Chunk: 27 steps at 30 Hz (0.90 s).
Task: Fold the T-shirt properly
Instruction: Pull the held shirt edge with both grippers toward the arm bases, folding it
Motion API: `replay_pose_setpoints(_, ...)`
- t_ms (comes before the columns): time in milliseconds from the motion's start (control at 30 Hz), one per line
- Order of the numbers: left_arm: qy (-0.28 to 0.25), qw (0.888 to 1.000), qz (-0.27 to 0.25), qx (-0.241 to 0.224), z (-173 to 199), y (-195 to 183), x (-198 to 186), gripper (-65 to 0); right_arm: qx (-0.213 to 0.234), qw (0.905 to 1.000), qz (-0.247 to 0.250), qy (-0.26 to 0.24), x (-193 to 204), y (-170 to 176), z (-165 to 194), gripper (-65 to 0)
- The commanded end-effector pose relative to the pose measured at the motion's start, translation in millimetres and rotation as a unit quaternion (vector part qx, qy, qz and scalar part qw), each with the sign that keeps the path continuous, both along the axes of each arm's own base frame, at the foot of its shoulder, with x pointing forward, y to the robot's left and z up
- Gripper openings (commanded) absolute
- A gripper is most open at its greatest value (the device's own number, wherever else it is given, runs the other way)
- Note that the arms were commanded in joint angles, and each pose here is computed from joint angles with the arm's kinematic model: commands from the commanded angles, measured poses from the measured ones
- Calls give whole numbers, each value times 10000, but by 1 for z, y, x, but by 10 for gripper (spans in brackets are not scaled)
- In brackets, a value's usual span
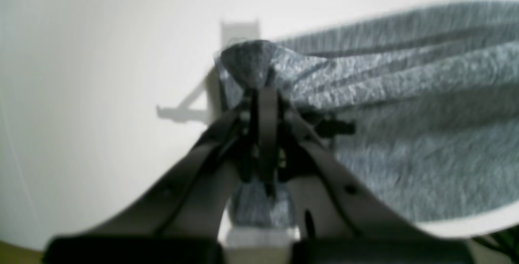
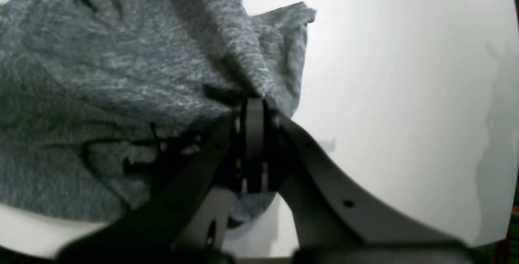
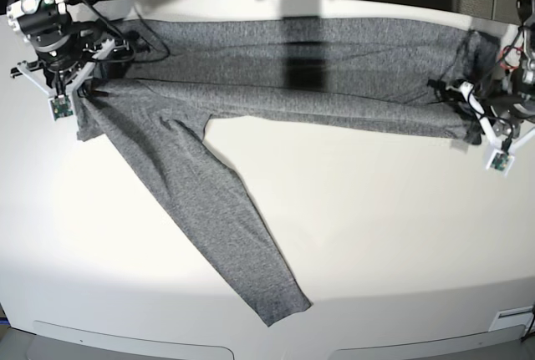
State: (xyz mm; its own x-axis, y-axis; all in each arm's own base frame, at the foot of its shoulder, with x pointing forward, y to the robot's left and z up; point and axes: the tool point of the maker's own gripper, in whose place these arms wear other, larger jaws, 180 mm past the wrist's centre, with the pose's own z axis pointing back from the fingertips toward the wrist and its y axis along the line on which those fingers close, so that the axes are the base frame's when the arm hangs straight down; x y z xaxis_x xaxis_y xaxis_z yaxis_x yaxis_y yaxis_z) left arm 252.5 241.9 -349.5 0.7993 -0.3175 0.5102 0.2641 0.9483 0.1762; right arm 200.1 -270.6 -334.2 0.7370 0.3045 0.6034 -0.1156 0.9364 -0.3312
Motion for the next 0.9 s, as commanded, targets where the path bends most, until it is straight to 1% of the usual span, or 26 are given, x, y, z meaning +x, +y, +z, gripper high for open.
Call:
replay_pose_setpoints(0,-80,9999,10,108,6,6,1,-650,-74,9998,41,-157,4,-2,10,-650)
replay_pose_setpoints(167,253,9996,-12,81,-13,4,-27,-650,-89,9999,-32,90,-5,-4,3,-650)
replay_pose_setpoints(333,263,9996,-58,-103,-25,-5,-45,-650,-105,9994,-112,309,-12,-6,-2,-650)
replay_pose_setpoints(467,374,9992,-30,-168,-32,-8,-55,-650,-104,9988,-162,452,-16,-7,-5,-650)
replay_pose_setpoints(600,381,9992,-24,154,-32,2,-55,-650,272,9976,-175,612,-20,3,-11,-650)
replay_pose_setpoints(667,402,9990,-24,212,-32,4,-56,-650,392,9964,-193,729,-24,6,-14,-645)
replay_pose_setpoints(767,453,9987,-26,228,-34,4,-60,-650,428,9953,-218,836,-27,7,-16,-480)
replay_pose_setpoints(800,478,9986,-27,227,-35,4,-62,-634,427,9953,-219,845,-28,7,-17,-439)
replay_pose_setpoints(867,532,9983,-28,227,-37,4,-66,-547,419,9947,-239,906,-30,7,-18,-384)
